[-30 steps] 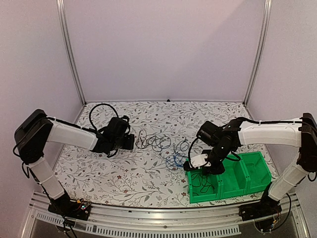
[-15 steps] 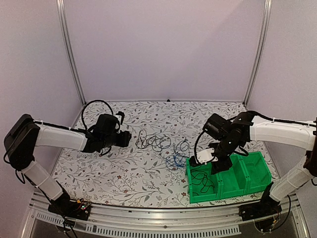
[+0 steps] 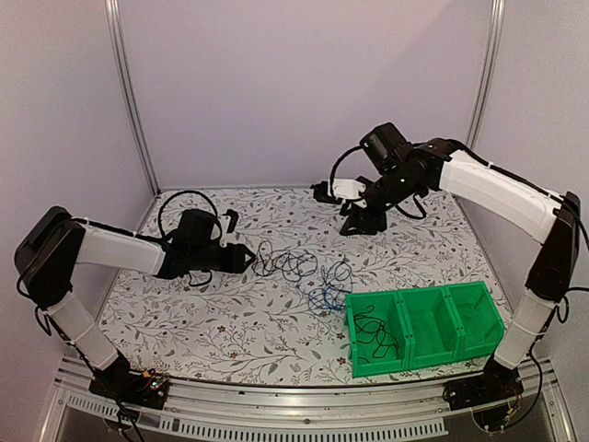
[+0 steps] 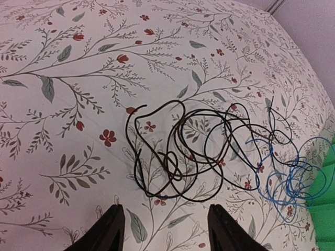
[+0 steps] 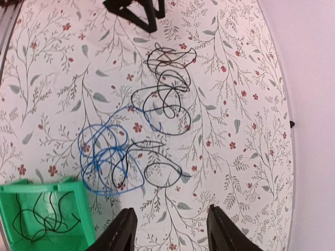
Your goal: Untangle the cables
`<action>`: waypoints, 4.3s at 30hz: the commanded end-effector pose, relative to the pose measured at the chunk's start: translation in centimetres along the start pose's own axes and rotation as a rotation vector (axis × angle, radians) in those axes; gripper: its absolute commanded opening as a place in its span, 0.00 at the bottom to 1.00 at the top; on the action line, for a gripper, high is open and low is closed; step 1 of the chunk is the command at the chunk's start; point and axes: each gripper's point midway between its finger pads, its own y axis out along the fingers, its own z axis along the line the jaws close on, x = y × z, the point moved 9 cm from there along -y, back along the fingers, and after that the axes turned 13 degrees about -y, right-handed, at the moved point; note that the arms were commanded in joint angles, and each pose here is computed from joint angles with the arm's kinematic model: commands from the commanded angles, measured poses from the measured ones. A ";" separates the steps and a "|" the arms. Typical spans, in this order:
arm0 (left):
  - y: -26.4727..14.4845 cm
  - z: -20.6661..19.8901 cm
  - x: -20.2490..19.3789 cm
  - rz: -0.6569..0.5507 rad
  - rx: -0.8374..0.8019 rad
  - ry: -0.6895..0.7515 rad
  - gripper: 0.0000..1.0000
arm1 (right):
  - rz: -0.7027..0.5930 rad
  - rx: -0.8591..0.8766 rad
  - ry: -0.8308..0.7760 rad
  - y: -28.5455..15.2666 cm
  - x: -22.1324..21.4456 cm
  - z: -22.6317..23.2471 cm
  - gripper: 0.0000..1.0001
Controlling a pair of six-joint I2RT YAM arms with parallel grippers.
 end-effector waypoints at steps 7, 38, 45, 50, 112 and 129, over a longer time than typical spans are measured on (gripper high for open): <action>-0.7 -0.6 0.4 0.004 -0.071 -0.146 0.53 | -0.130 0.165 0.303 14.6 2.4 -3.2 0.57; 0.7 -1.1 -1.1 0.037 -0.131 -0.181 0.53 | 0.011 0.058 0.252 22.0 2.0 -2.2 0.04; 4.3 -1.0 -0.5 0.050 -0.095 -0.201 0.52 | -0.166 0.082 0.203 15.5 6.8 -2.5 0.00; 6.2 -0.6 -0.7 0.033 -0.090 -0.230 0.38 | -0.374 0.134 0.137 8.6 10.3 -2.5 0.00; 1.9 3.1 2.4 -0.074 0.169 -0.177 0.41 | -0.605 -0.505 0.084 -21.5 2.9 -9.8 0.00; -0.4 2.7 3.9 -0.099 0.266 -0.151 0.43 | -0.719 -0.355 0.063 -23.9 2.7 -1.5 0.00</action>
